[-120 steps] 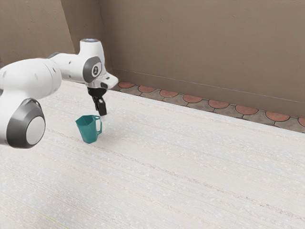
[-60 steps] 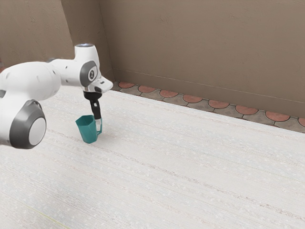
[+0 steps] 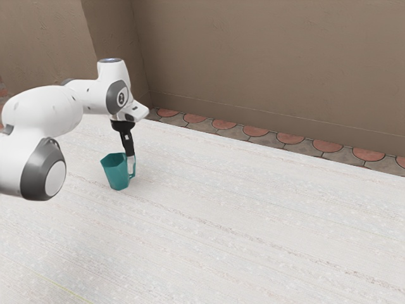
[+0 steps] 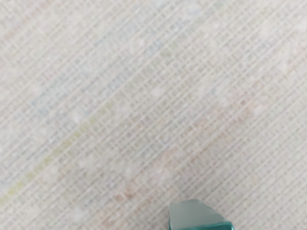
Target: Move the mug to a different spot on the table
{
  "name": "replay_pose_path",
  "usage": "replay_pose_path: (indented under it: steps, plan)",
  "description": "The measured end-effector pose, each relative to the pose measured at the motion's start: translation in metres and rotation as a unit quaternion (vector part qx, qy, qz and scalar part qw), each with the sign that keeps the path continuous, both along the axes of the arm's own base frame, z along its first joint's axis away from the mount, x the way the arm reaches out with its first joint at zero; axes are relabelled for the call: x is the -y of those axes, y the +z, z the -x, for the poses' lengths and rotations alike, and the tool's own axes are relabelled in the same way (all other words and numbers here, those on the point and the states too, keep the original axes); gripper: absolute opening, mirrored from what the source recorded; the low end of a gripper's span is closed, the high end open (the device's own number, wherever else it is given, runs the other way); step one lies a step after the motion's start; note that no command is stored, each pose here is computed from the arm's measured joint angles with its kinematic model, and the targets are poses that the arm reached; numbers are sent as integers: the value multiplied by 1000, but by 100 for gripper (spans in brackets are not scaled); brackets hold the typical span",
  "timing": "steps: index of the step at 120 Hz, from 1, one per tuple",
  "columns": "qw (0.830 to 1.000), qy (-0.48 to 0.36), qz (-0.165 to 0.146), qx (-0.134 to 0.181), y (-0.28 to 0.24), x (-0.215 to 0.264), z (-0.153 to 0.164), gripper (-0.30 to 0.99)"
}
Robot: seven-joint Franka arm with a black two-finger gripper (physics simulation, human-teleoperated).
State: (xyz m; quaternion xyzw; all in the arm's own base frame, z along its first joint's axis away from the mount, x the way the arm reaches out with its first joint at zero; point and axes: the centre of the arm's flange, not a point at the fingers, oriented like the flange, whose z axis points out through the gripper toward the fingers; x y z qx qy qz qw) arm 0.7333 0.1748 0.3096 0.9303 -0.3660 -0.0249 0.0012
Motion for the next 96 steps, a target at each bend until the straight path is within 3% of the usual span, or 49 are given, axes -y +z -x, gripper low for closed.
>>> replay_pose_path:
  steps: [26, 74, 96]
  plan:
    - [1000, 15, 18, -6, -8, -1, 2, 69]
    - [999, 28, 22, -19, -26, -4, 5, 69]
    - [999, 29, 19, -19, -25, -4, 5, 37]
